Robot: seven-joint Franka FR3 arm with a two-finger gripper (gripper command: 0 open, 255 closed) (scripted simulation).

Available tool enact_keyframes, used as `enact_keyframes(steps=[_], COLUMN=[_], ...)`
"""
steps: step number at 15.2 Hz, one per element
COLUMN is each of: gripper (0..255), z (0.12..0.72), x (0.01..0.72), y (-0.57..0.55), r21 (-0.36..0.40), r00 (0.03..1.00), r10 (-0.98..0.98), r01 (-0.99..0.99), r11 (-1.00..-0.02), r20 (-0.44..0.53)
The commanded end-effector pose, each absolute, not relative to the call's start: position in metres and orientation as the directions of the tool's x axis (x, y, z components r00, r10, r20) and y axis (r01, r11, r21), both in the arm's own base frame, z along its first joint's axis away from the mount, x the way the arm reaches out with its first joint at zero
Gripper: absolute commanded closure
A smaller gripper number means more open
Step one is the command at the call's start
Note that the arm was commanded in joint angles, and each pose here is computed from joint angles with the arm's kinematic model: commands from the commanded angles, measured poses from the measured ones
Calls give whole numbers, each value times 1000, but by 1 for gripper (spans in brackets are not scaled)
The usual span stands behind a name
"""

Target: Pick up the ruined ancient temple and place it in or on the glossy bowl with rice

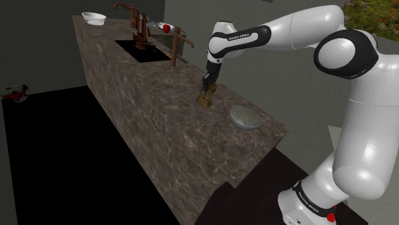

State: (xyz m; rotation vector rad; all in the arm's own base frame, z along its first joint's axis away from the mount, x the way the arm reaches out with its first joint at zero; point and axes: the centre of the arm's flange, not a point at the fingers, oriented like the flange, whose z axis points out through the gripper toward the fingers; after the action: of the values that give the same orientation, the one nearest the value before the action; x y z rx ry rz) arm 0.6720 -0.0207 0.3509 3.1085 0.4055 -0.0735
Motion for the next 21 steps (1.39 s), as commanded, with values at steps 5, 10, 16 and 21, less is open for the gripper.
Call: enact_keyframes(steps=[5,10,16,21], gripper=[255,255,255,255], z=[382,409,440,467], x=[672,672,672,672], y=[-20,-20,-20,-20], r21=[0,0,0,0], r00=[965,965,965,965], r10=[256,256,256,256], r01=[257,257,257,257], r11=[-967,-967,-967,-967], r20=[-47,-47,-47,-47])
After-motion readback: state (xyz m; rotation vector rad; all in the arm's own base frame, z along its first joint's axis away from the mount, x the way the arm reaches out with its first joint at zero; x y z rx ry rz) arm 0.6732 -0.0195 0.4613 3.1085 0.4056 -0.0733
